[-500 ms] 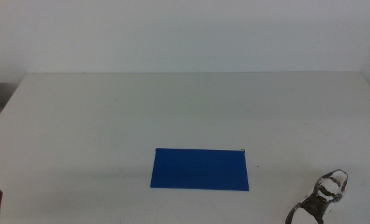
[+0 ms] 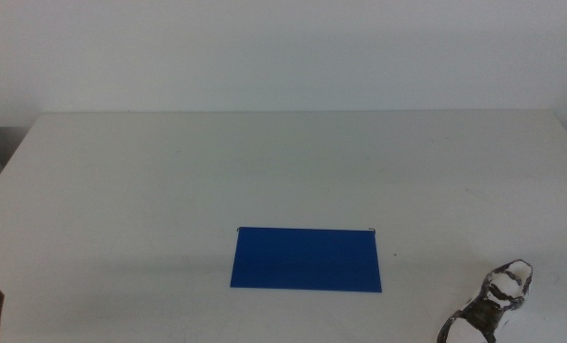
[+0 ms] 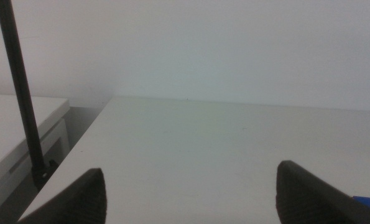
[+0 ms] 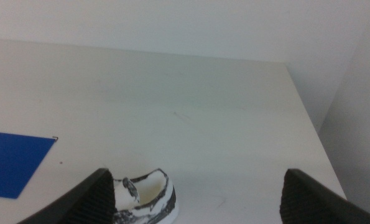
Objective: Use one arm to grab the shoe from the table and place it on the mat.
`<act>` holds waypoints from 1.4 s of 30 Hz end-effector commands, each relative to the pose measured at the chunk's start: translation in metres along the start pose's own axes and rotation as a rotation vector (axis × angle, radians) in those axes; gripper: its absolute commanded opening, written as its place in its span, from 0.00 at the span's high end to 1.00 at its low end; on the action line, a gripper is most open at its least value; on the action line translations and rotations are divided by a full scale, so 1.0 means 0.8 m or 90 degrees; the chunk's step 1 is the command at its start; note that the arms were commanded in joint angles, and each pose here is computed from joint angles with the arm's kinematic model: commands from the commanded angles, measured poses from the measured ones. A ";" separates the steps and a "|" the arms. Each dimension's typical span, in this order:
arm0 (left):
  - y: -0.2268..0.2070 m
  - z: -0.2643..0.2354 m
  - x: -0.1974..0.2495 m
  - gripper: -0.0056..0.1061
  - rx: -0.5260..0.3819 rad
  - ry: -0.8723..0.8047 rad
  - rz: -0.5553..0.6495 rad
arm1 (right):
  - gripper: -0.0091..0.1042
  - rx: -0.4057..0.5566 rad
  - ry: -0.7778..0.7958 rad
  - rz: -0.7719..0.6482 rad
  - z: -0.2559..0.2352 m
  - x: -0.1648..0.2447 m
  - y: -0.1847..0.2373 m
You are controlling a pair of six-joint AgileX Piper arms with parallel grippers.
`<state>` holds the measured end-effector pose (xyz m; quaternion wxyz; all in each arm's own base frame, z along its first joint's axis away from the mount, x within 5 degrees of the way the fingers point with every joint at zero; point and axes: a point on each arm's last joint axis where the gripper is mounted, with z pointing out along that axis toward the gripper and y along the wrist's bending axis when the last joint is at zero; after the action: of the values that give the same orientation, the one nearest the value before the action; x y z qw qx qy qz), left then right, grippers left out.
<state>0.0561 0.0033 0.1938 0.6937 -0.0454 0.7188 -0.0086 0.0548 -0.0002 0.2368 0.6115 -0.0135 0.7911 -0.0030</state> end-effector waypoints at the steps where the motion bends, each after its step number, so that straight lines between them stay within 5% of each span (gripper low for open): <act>1: -0.002 -0.001 -0.007 0.11 0.012 -0.053 -0.004 | 0.11 0.001 -0.049 -0.006 -0.002 -0.032 -0.001; 19: -0.002 -0.001 -0.007 0.11 0.012 -0.053 -0.004 | 0.11 0.014 0.096 0.064 0.029 -0.154 -0.004; 26: -0.002 -0.001 -0.007 0.11 0.012 -0.053 -0.004 | 0.11 0.047 0.194 0.217 0.054 -0.195 -0.004; 33: -0.002 -0.001 -0.007 0.11 0.012 -0.053 -0.004 | 0.11 0.153 0.380 0.422 0.095 -0.192 -0.002; 42: -0.002 -0.001 -0.007 0.11 0.012 -0.053 -0.004 | 0.11 0.171 0.507 0.516 0.137 -0.173 0.042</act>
<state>0.0561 0.0033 0.1938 0.6937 -0.0454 0.7188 -0.0086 0.1917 0.0320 0.3321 0.1995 0.3636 0.9039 0.1045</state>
